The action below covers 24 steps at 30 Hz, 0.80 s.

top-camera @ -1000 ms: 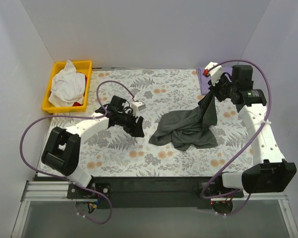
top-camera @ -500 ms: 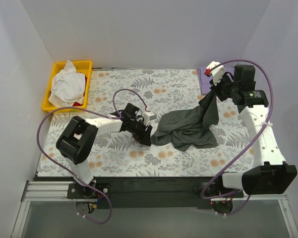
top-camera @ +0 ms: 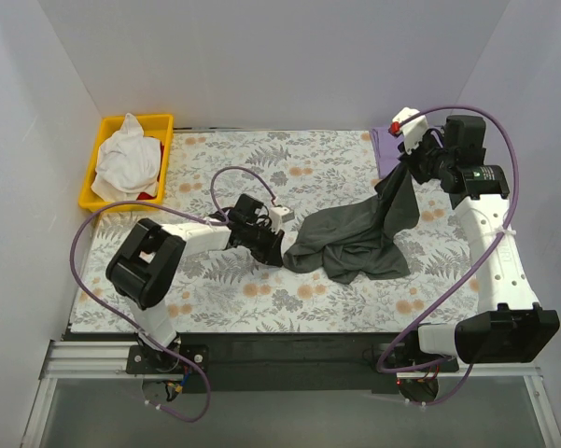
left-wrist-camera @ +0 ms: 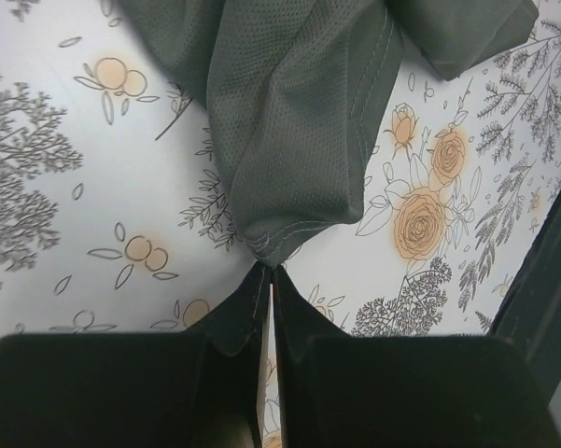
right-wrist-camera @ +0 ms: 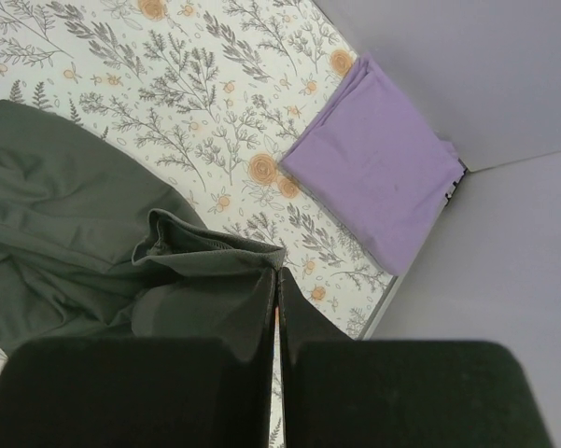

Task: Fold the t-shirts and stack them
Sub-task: Flatten the tshirt out

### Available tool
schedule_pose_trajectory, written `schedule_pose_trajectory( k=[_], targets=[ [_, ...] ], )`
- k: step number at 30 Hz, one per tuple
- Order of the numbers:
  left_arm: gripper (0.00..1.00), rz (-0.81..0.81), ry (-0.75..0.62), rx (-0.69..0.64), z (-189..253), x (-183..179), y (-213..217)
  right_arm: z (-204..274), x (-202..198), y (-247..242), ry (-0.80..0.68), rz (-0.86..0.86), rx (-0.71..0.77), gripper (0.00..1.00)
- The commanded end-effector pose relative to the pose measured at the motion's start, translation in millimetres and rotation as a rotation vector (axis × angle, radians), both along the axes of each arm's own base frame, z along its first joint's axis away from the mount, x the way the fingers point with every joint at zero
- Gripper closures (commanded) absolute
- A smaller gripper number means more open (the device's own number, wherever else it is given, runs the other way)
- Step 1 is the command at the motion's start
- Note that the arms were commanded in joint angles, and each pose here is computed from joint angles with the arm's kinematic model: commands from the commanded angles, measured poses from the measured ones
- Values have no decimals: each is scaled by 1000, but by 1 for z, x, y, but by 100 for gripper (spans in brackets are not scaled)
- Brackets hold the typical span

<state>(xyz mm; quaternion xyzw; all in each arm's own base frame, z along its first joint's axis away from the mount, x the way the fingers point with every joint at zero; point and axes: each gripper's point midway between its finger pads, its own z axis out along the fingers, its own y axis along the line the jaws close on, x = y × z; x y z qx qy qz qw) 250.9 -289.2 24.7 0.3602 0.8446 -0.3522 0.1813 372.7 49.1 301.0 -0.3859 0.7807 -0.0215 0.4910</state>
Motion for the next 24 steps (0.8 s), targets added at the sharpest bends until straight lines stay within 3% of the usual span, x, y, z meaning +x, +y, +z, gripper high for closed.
schedule_pose_trajectory(
  k=[1,12,18,23,24],
  targets=[
    [100,45,-150,-10,36,20,7,30,4,-1,-82,-9,14,99],
    [100,68,-274,30,86,21,50,53,-7,5,-127,10,52,99],
    [100,-52,-157,103,54,-15,64,39,-13,10,-86,24,83,99],
    [100,-68,-125,145,34,-17,68,38,-14,12,-74,32,92,99],
    [91,-69,-126,141,34,-17,67,38,-15,13,-73,35,89,99]
  ],
)
